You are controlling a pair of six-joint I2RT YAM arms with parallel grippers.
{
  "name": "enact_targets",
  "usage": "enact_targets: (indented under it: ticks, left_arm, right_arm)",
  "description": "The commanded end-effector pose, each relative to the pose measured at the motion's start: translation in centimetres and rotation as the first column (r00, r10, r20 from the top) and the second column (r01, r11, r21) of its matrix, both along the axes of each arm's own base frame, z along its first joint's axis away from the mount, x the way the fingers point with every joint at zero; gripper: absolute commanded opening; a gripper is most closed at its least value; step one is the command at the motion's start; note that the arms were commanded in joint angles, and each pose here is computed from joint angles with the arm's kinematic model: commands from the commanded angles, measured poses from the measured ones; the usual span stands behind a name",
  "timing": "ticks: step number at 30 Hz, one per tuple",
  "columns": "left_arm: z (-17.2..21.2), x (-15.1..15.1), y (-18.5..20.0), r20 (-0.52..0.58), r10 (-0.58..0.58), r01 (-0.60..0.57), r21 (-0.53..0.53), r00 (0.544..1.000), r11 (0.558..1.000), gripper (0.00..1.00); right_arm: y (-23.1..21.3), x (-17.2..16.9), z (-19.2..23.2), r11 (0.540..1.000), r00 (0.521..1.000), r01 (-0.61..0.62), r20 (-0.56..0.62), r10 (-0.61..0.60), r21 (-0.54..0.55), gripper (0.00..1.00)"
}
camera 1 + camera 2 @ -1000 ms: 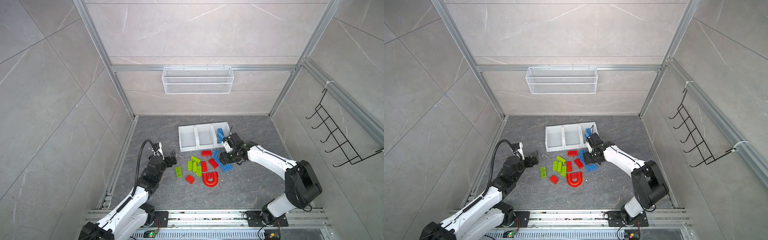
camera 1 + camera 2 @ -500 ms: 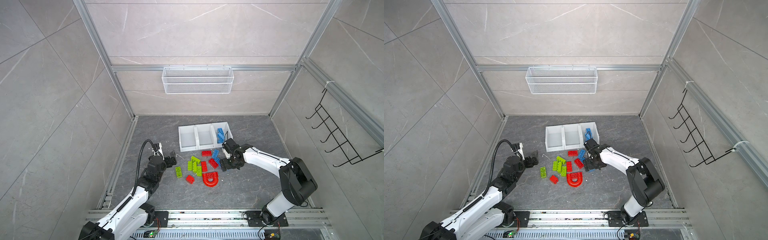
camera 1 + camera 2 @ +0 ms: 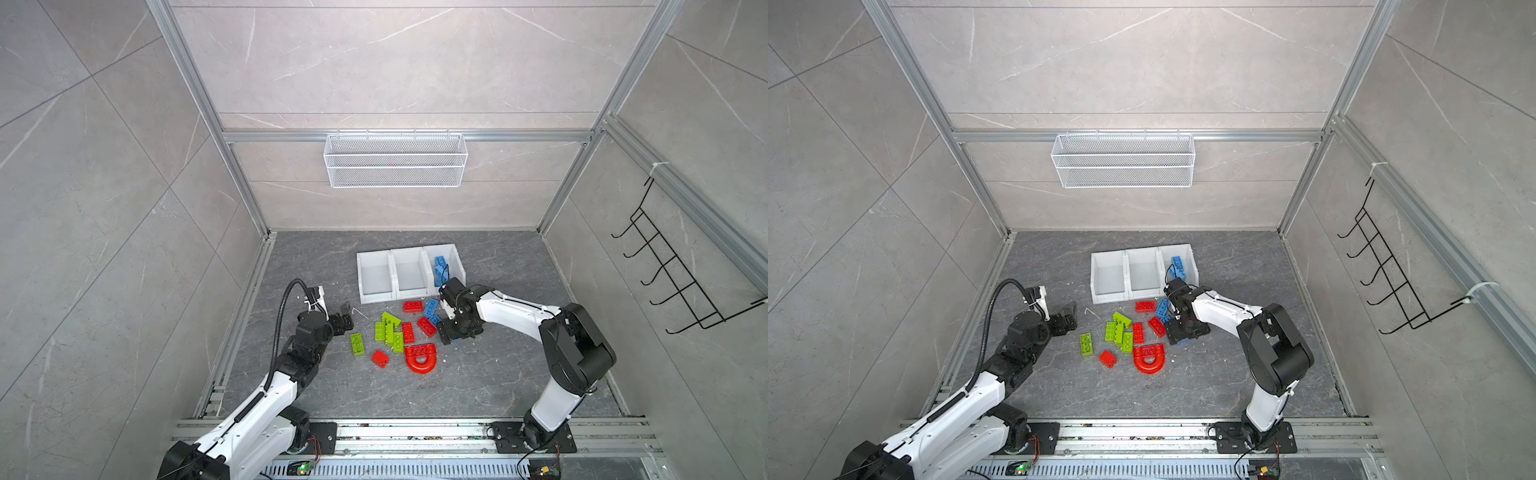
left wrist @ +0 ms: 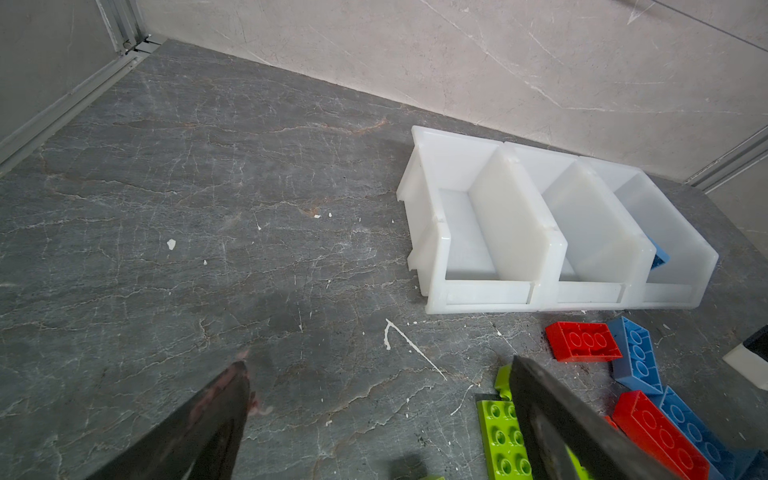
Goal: Sort the legos into containers by color
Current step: 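Return the right gripper to the pile and grasp another blue brick, then carry the blue brick into the bin compartment nearest the right arm and release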
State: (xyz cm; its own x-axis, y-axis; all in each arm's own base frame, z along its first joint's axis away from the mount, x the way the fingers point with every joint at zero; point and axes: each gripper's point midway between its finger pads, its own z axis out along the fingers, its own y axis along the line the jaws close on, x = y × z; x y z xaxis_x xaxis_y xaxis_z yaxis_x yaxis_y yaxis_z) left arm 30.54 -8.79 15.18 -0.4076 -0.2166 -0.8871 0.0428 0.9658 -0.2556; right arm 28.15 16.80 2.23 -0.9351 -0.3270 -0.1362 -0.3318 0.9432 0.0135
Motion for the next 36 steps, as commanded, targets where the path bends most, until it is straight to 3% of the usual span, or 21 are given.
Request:
enact_targets:
  ticks: [1,8,18,26,32,36]
  left_arm:
    - [2.7,0.8,-0.2,0.064,0.007,-0.006,-0.025,0.998,1.000,0.99]
    - [2.5,0.8,-0.1,0.065,0.012,-0.010,-0.025,0.998,1.000,0.99]
    - [2.2,0.9,-0.5,0.062,-0.004,0.006,-0.036,0.998,0.999,0.99]
    - [2.1,0.9,-0.6,0.061,-0.009,0.011,-0.034,0.998,0.999,0.99]
    - [2.1,0.8,-0.7,0.065,-0.017,0.019,-0.035,0.998,0.999,0.99]
    - [2.1,0.9,-0.7,0.062,-0.017,0.020,-0.034,0.998,0.999,0.99]
  right_arm:
    - [0.1,0.0,0.1,1.000,1.000,-0.013,0.002,0.013,-0.008,0.82]
    - [-0.2,-0.5,0.3,1.000,1.000,0.003,0.021,-0.003,0.010,0.77]
    - [-0.7,-1.4,1.3,0.999,0.998,0.011,0.054,-0.013,0.034,0.60]
    - [-1.0,-1.3,3.3,0.998,0.994,0.022,0.105,-0.028,0.055,0.59]
    - [-0.8,-1.5,5.8,0.993,0.987,0.016,0.159,-0.034,0.114,0.57]
    - [-0.5,0.2,7.4,0.978,0.978,0.030,0.198,-0.072,0.206,0.54]
